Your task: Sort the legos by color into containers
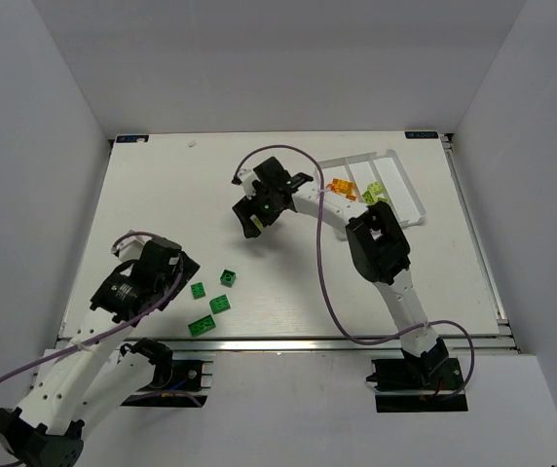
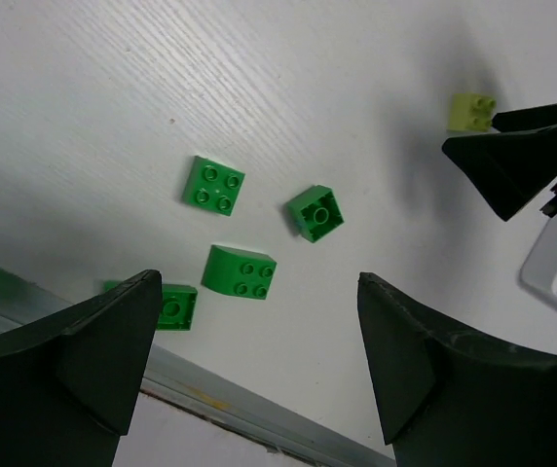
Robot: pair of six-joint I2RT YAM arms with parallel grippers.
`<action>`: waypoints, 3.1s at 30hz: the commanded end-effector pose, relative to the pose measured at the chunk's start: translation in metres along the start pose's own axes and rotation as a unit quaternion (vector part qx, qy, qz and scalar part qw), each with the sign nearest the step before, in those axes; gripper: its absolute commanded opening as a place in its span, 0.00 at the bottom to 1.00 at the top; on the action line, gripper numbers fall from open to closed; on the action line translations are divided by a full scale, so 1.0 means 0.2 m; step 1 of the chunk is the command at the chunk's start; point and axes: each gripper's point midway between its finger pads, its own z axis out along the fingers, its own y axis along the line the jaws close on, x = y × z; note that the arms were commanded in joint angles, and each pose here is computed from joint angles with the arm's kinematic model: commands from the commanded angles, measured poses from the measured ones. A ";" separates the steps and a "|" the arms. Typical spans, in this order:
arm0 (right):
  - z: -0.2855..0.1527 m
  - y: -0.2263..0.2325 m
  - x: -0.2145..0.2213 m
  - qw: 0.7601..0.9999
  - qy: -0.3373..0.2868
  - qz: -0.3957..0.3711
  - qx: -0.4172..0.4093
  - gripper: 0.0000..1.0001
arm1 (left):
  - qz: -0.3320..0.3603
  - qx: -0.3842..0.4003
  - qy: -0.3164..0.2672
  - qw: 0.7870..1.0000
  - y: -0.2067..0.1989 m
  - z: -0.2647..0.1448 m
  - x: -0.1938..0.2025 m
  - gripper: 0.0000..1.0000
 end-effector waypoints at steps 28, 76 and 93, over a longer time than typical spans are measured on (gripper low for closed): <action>-0.99 -0.92 0.16 0.972 -0.092 0.107 0.187 0.00 | 0.132 -0.116 0.038 0.984 0.14 0.43 0.20 0.91; -1.57 -1.20 0.22 0.947 -0.228 0.148 0.171 0.31 | 0.224 0.361 0.148 0.893 -1.22 0.33 0.24 0.01; -1.93 -1.10 0.30 0.914 -0.315 0.157 0.203 0.00 | 0.108 0.694 0.158 0.694 -2.64 0.41 0.88 0.00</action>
